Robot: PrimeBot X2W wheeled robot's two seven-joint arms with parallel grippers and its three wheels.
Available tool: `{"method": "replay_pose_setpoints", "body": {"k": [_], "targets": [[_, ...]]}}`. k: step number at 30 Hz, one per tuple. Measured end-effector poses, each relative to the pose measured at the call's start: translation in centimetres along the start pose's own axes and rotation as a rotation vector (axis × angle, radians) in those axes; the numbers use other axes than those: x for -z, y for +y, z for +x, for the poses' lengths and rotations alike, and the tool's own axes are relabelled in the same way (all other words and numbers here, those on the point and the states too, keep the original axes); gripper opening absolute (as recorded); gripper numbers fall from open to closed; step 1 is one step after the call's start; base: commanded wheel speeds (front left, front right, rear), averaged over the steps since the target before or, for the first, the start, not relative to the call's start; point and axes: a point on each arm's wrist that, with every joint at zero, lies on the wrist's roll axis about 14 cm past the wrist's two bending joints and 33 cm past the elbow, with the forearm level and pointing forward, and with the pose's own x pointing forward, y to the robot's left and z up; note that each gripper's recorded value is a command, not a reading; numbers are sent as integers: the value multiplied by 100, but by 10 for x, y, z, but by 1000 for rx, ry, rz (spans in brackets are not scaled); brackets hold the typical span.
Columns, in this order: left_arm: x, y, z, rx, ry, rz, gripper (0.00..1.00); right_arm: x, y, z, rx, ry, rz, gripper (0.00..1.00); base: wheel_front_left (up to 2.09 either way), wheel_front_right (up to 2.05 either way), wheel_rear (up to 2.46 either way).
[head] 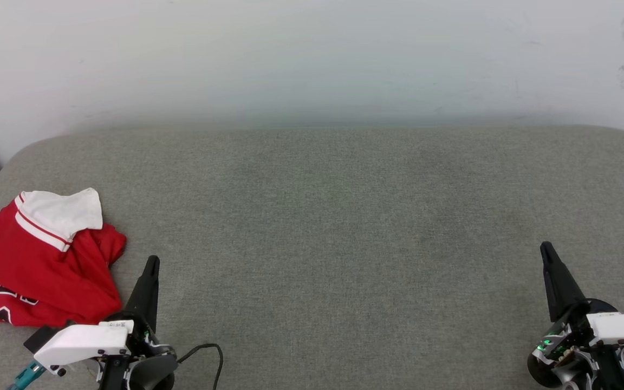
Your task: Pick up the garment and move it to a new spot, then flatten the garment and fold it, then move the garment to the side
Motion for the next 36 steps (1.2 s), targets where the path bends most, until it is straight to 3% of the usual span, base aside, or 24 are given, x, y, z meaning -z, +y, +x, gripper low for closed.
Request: {"method": "replay_pose_setpoints", "body": {"k": [36], "targets": [[0, 0, 0, 0, 0, 0, 0, 0, 0, 0, 0, 0, 0, 0, 0, 0, 0]]}}
